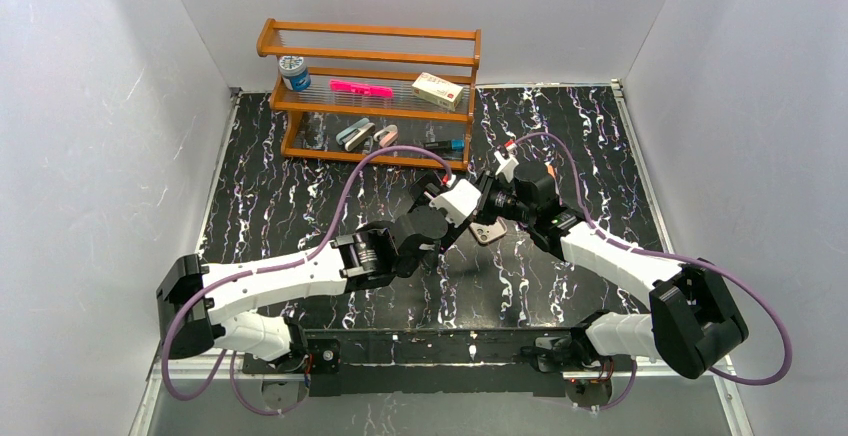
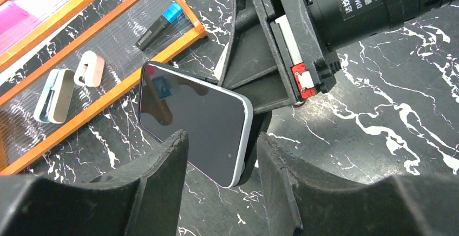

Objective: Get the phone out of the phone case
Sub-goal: Remove the phone case from the phone.

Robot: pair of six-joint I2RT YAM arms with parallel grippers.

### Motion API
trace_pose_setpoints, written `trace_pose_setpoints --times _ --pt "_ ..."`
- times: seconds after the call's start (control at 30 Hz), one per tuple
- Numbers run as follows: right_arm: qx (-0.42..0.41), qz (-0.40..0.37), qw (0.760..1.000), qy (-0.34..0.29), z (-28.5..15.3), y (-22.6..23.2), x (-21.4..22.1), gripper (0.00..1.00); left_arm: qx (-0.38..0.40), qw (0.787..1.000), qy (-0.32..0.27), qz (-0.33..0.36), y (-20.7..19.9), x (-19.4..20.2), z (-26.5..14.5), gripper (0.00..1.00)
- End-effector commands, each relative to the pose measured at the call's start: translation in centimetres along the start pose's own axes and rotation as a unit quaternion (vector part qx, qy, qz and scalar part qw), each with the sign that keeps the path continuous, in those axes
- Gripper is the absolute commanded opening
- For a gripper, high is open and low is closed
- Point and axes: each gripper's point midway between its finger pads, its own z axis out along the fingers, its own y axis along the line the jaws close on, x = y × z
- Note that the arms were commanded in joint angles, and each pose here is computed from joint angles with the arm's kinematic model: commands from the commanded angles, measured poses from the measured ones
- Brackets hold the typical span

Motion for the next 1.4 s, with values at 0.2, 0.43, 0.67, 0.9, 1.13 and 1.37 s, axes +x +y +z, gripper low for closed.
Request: trace_pose_setpoints --times 0.2,0.43,0.67,0.9,1.13,1.37 --pt "-0.077 -0.027 0.996 -0.026 -0.4 4.6 -1.9 0.01 -0.013 1.0 -0.006 -0.004 0.8 -0.5 -0.7 0.48" --pt "-0.079 -0.027 0.996 -0.023 -0.3 4.7 -1.9 0.01 -0.02 1.0 0.014 0.016 0.4 0.6 0.3 0.48" --pt "-0.082 -0.029 0.996 -0.016 -0.3 4.8 -1.7 0.01 -0.055 0.998 0.023 0.03 1.2 0.7 1.0 0.47" --pt "-0.081 -0.03 0.996 -0.012 -0.3 4.6 -1.5 0.01 -0.064 0.998 0.015 0.024 1.5 0.2 0.9 0.45" --pt "-0.091 -0.025 0.996 0.0 -0.3 5.0 -1.1 0.01 -0.088 0.995 0.031 0.046 1.9 1.3 1.5 0.45" --pt "-0.088 -0.014 0.996 0.008 -0.3 5.0 -0.9 0.01 -0.108 0.989 0.054 0.086 1.9 2.4 2.6 0.41"
